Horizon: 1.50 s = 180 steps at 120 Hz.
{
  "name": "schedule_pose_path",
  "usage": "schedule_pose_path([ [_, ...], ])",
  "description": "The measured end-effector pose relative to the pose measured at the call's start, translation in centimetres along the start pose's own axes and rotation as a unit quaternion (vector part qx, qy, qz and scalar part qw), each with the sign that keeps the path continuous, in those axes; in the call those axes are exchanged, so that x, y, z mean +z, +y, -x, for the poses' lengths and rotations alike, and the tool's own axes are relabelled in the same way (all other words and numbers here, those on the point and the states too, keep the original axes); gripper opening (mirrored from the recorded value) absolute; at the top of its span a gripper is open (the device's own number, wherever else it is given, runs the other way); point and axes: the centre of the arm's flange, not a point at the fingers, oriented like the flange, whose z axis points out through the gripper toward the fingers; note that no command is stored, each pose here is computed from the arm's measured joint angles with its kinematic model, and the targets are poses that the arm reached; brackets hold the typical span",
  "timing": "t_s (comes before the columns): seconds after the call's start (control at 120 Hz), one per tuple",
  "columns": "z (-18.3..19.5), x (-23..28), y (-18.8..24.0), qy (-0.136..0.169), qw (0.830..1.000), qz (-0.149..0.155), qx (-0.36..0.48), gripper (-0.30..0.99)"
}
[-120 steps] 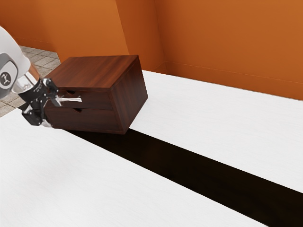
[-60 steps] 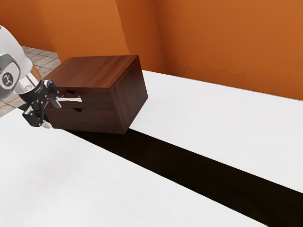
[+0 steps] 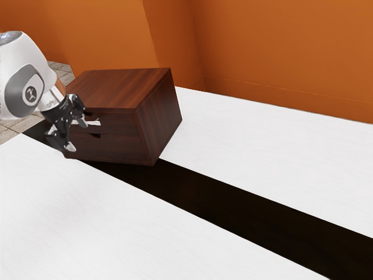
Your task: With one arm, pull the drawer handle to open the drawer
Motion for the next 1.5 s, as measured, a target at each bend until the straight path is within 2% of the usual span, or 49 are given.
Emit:
schedule_pose_path([
  [0.367,-1.4,2.5,1.8,0.008,1.0,0.004,-0.011,0.6],
  [0.9,-3.3,3.0,3.1,0.023,0.998,0.057,-0.018,0.6],
  [1.292,-3.3,4.6,3.2,0.027,0.998,0.051,0.01,0.59],
  [1.5,-4.5,4.8,2.9,0.032,0.998,0.046,0.018,0.59],
])
